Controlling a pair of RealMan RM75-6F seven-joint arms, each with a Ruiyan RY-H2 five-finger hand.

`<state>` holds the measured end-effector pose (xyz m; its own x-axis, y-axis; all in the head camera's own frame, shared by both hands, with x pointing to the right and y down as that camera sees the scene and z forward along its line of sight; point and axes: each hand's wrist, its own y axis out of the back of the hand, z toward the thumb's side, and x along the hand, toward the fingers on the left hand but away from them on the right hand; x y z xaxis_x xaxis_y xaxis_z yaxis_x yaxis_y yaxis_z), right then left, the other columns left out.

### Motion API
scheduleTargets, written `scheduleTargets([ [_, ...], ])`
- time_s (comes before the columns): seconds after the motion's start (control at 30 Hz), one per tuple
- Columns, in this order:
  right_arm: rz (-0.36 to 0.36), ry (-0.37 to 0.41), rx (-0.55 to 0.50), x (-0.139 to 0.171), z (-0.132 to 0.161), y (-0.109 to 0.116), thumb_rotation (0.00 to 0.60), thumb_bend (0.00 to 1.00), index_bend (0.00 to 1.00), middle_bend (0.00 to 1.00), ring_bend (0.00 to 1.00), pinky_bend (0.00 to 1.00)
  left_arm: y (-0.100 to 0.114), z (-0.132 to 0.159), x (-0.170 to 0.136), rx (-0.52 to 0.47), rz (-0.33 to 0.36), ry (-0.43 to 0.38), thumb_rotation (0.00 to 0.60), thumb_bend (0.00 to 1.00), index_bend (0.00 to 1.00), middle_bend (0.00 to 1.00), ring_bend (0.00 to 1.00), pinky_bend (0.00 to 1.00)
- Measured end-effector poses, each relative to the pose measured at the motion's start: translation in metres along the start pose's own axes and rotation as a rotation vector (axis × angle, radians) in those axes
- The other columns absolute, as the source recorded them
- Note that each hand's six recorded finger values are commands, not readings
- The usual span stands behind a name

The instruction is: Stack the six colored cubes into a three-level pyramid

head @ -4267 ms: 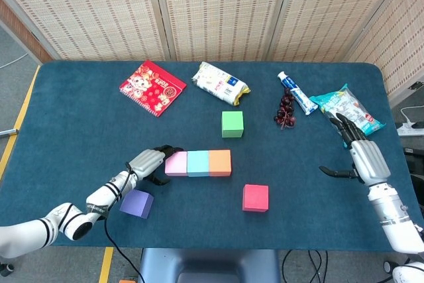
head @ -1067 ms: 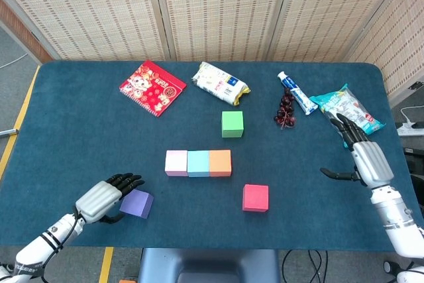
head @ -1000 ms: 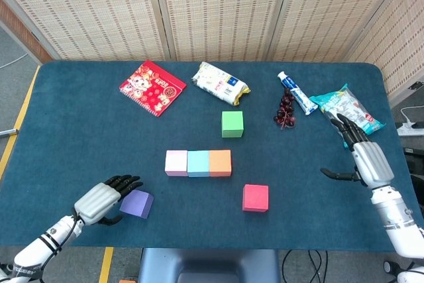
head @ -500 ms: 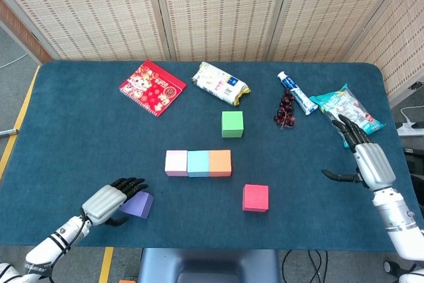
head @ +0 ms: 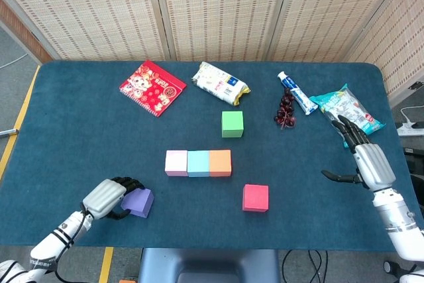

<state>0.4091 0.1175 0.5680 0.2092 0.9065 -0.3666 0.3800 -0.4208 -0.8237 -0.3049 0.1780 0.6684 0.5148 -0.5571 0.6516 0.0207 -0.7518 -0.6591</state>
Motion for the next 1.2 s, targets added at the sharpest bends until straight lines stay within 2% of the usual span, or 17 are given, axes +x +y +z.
scheduleTargets([
  [0.13, -0.003, 0.004, -0.004, 0.0, 0.001, 0.001, 0.6, 0.24, 0.0, 0.08, 0.06, 0.22, 0.023, -0.001, 0.008, -0.082, 0.057, 0.007, 0.6, 0.32, 0.38, 0.41, 0.36, 0.47],
  [0.37, -0.009, 0.004, -0.006, 0.004, -0.001, 0.003, 0.6, 0.24, 0.0, 0.08, 0.06, 0.22, 0.085, 0.006, 0.029, -0.192, 0.196, 0.027, 0.6, 0.32, 0.4, 0.42, 0.36, 0.48],
  [0.47, -0.013, -0.001, -0.006, 0.006, -0.003, 0.005, 0.6, 0.24, 0.0, 0.08, 0.06, 0.22, 0.099, 0.012, 0.038, -0.217, 0.227, 0.037, 0.6, 0.32, 0.39, 0.41, 0.36, 0.49],
  [0.63, -0.017, -0.007, -0.005, 0.008, -0.007, 0.007, 0.6, 0.24, 0.0, 0.08, 0.06, 0.22, 0.108, 0.024, 0.053, -0.194, 0.233, 0.064, 0.6, 0.32, 0.35, 0.41, 0.36, 0.49],
  [0.83, -0.016, -0.012, -0.005, 0.009, -0.01, 0.008, 0.6, 0.24, 0.0, 0.08, 0.06, 0.22, 0.106, 0.047, 0.079, -0.137, 0.217, 0.102, 0.6, 0.32, 0.31, 0.41, 0.36, 0.49],
  [1.07, -0.015, -0.019, -0.006, 0.01, -0.014, 0.01, 0.6, 0.24, 0.0, 0.08, 0.06, 0.22, 0.107, 0.081, 0.102, -0.022, 0.264, 0.138, 0.6, 0.32, 0.3, 0.41, 0.36, 0.49],
  [1.2, -0.013, -0.02, -0.007, 0.009, -0.016, 0.01, 0.6, 0.24, 0.0, 0.08, 0.06, 0.22, 0.107, 0.097, 0.11, -0.021, 0.273, 0.164, 0.6, 0.31, 0.27, 0.4, 0.36, 0.49],
])
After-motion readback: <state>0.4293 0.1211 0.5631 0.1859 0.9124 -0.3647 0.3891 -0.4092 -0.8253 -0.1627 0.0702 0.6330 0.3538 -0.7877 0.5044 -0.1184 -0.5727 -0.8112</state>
